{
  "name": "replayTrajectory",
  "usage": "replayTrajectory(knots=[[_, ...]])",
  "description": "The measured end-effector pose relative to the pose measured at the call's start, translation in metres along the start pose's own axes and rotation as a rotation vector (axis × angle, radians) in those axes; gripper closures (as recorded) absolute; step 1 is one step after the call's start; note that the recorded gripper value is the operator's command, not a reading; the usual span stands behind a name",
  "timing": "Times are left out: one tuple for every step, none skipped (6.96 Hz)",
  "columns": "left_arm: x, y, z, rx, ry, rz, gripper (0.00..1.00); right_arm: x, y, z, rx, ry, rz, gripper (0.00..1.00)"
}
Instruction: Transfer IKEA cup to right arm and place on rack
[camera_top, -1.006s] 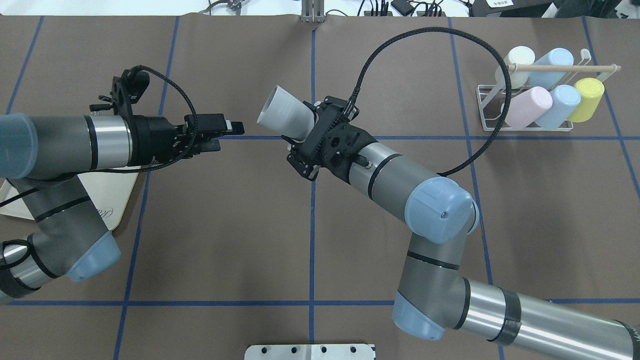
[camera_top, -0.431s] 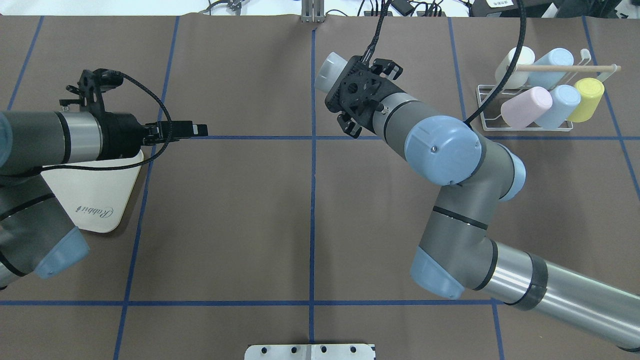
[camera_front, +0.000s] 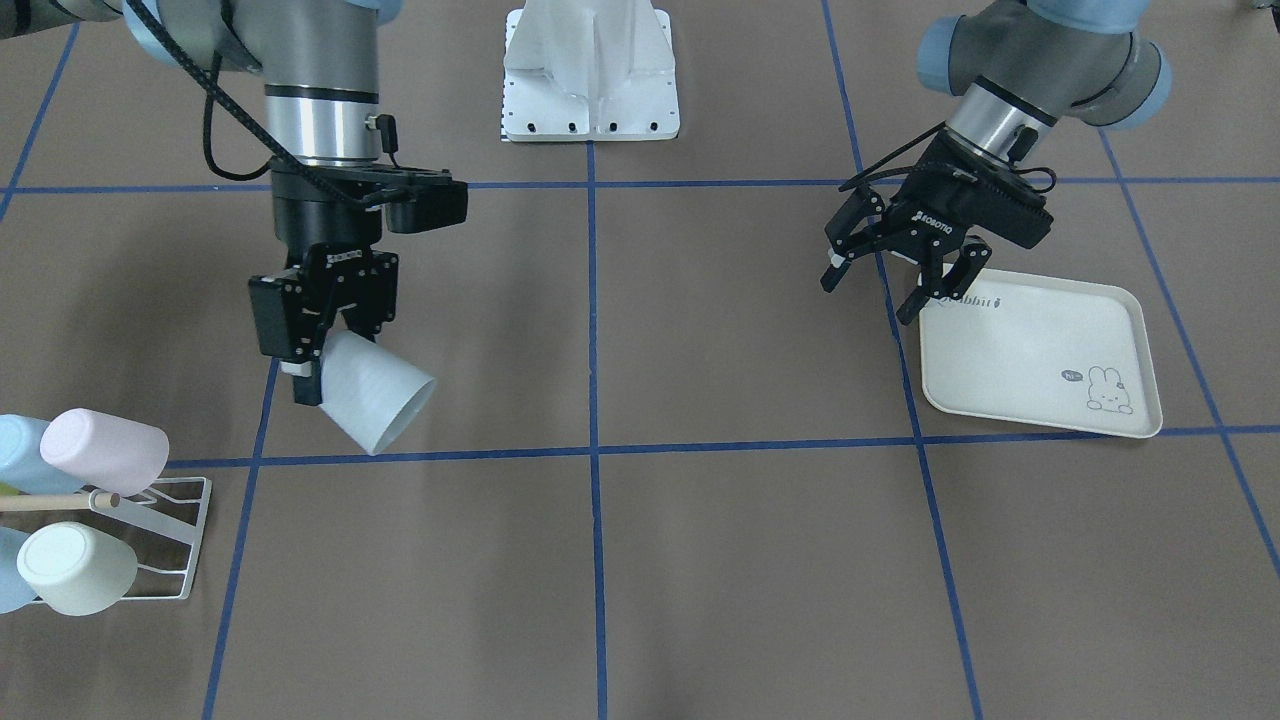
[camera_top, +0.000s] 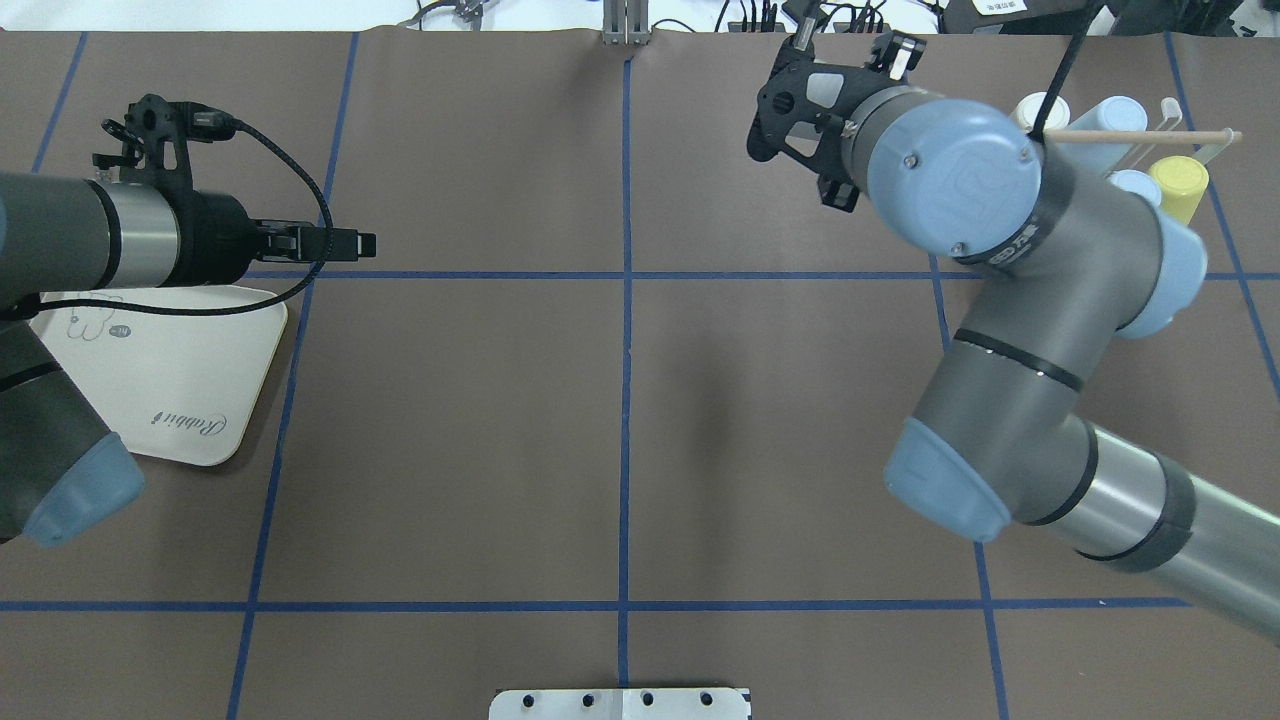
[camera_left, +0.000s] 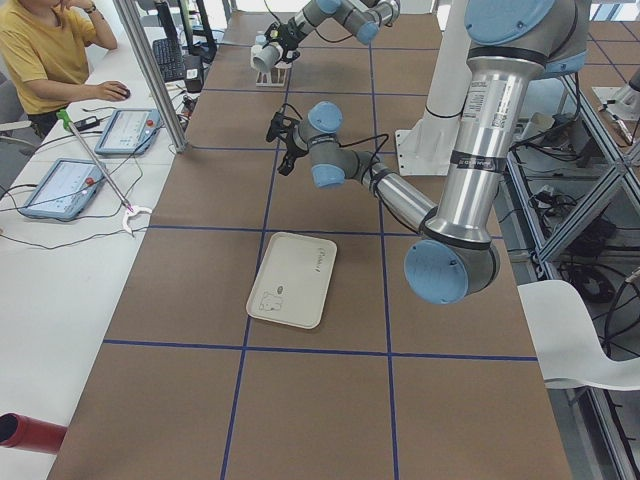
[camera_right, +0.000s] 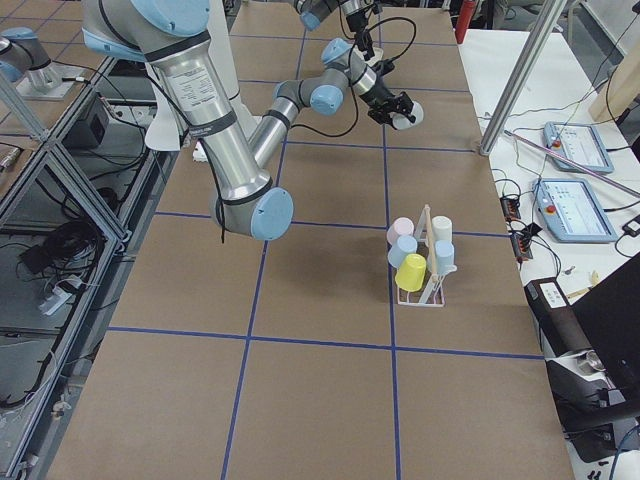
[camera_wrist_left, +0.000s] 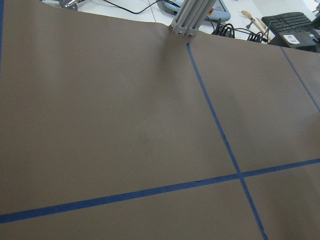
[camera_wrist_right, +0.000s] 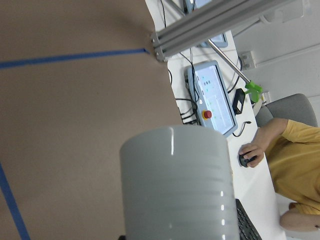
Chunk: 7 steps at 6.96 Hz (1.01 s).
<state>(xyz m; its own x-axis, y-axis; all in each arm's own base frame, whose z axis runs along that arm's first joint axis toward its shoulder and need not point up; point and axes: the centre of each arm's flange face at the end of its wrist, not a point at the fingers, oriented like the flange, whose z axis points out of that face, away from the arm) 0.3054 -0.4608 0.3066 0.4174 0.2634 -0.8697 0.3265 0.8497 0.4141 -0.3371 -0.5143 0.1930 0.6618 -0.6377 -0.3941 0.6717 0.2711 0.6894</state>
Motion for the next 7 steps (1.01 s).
replayTrajectory(knots=[[0.003, -0.002, -0.003, 0.011, -0.008, 0.003, 0.0, 0.035, 0.032, 0.006, -0.106, 0.017, -0.146, 1.0], [0.004, -0.003, -0.005, 0.023, -0.013, 0.003, 0.0, 0.066, 0.068, 0.016, -0.191, 0.023, -0.262, 1.0], [0.005, -0.003, -0.005, 0.028, -0.016, 0.002, 0.0, 0.092, 0.101, 0.026, -0.254, 0.016, -0.345, 1.0], [0.004, -0.002, -0.005, 0.028, -0.018, 0.001, 0.0, 0.112, 0.132, 0.036, -0.299, 0.002, -0.402, 1.0], [0.004, -0.001, -0.003, 0.026, -0.02, 0.0, 0.0, 0.127, 0.154, 0.049, -0.319, -0.006, -0.446, 1.0], [0.003, 0.0, -0.002, 0.023, -0.022, 0.0, 0.0, 0.139, 0.178, 0.072, -0.325, -0.007, -0.495, 1.0], [0.002, 0.0, -0.001, 0.022, -0.024, -0.001, 0.0, 0.144, 0.205, 0.103, -0.325, 0.0, -0.539, 1.0]])
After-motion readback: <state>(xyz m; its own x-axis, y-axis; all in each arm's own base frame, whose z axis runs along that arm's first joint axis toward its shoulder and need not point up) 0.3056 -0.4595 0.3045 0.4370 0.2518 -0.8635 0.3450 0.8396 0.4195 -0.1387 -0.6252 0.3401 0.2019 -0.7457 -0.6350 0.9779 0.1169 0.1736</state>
